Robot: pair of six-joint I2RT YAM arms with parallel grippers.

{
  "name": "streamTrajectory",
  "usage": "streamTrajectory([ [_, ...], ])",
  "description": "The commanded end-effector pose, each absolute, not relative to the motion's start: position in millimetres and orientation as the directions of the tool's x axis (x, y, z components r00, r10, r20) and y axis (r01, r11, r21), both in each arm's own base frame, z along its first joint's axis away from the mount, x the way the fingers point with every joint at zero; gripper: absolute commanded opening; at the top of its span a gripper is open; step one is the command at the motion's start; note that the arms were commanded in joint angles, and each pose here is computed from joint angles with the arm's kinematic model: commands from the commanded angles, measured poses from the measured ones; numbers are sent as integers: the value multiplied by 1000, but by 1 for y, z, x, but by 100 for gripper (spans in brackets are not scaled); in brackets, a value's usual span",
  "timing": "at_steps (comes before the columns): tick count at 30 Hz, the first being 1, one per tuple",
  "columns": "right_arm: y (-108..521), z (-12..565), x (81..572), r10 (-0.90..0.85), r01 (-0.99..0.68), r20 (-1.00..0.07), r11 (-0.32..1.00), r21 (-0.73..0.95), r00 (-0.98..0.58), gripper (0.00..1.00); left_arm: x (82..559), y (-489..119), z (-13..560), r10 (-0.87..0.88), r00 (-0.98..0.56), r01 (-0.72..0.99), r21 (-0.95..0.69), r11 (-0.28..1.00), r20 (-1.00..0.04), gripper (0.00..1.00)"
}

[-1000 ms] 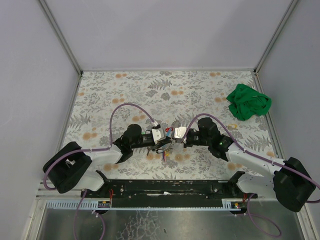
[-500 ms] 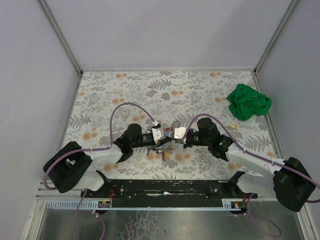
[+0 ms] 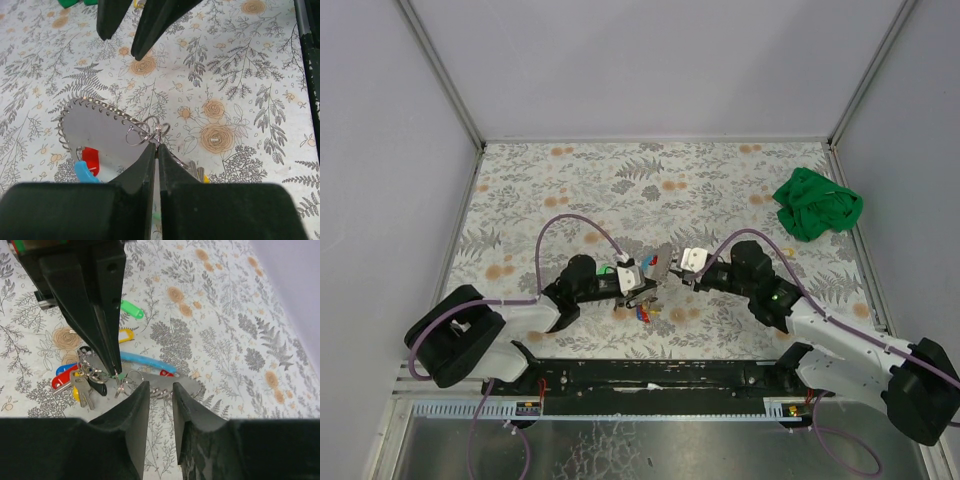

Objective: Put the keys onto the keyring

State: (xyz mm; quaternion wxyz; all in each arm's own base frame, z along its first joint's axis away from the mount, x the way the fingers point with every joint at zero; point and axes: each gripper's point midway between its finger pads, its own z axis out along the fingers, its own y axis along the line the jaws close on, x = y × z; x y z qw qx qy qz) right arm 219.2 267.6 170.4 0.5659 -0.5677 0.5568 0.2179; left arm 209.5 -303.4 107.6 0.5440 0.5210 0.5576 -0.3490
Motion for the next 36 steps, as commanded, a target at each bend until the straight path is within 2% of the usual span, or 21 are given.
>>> streamTrajectory([
  [1,268,168,220,-358,-877,-899,310,-368,251,33,211,-304,140,107,305,925,321,203,-946,0],
  [4,271,160,216,-350,-892,-906,291,-345,236,38,208,-304,138,106,326,922,340,185,-940,0],
  [24,289,128,205,-332,-952,-933,215,-217,137,48,206,-304,136,102,371,909,384,161,-923,0],
  [27,286,126,213,-346,-942,-932,266,-205,105,47,204,-305,138,95,372,910,383,156,-923,0],
  [36,255,126,256,-363,-791,-927,592,-151,-94,35,200,-305,139,83,369,915,378,143,-926,0],
])
